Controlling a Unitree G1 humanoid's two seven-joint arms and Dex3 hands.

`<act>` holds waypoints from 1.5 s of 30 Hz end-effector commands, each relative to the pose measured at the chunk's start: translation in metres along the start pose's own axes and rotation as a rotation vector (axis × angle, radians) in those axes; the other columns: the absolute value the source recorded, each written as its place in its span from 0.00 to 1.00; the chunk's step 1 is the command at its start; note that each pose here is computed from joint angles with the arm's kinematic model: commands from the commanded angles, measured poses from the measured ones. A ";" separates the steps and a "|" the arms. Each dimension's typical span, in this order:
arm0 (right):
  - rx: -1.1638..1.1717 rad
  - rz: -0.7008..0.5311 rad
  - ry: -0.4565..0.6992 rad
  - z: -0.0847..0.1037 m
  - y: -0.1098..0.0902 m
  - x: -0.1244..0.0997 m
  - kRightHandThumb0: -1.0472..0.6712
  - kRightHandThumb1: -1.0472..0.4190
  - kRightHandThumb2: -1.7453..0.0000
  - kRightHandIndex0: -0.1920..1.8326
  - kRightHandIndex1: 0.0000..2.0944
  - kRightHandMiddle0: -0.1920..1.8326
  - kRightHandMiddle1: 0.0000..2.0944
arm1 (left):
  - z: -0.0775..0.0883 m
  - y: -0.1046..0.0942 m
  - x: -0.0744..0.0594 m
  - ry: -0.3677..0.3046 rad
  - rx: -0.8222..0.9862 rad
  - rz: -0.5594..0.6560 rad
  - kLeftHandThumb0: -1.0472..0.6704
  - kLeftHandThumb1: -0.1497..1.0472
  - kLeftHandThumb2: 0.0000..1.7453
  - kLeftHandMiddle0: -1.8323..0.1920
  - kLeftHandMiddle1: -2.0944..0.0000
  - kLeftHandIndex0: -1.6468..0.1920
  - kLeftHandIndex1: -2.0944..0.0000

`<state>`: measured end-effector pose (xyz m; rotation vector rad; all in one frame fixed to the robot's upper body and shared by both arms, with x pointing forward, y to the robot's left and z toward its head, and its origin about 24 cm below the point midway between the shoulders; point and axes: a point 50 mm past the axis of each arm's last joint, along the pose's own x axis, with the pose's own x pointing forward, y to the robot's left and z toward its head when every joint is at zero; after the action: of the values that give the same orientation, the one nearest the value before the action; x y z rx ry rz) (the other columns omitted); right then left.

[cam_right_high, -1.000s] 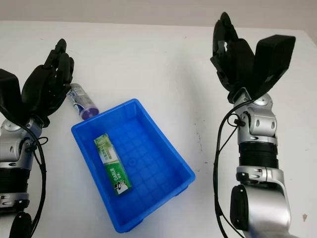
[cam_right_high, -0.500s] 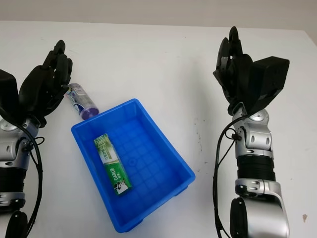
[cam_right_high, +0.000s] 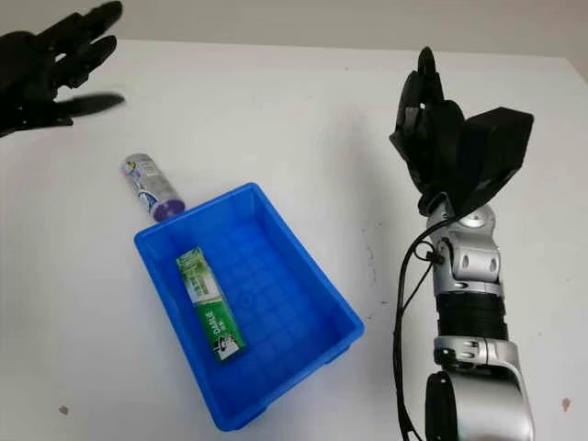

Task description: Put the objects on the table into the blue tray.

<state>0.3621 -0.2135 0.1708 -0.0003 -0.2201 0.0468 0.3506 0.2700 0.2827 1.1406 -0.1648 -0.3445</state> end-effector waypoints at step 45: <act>0.029 0.004 -0.023 0.004 0.001 -0.004 0.18 0.00 0.54 0.00 0.00 0.00 0.00 | -0.018 -0.090 0.021 -0.279 0.916 -0.300 0.41 0.95 0.05 0.73 0.93 0.72 0.91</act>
<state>0.3612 -0.2084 0.1696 0.0315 -0.2145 0.0623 0.3617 0.2445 0.1968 1.9869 -0.4089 -0.7010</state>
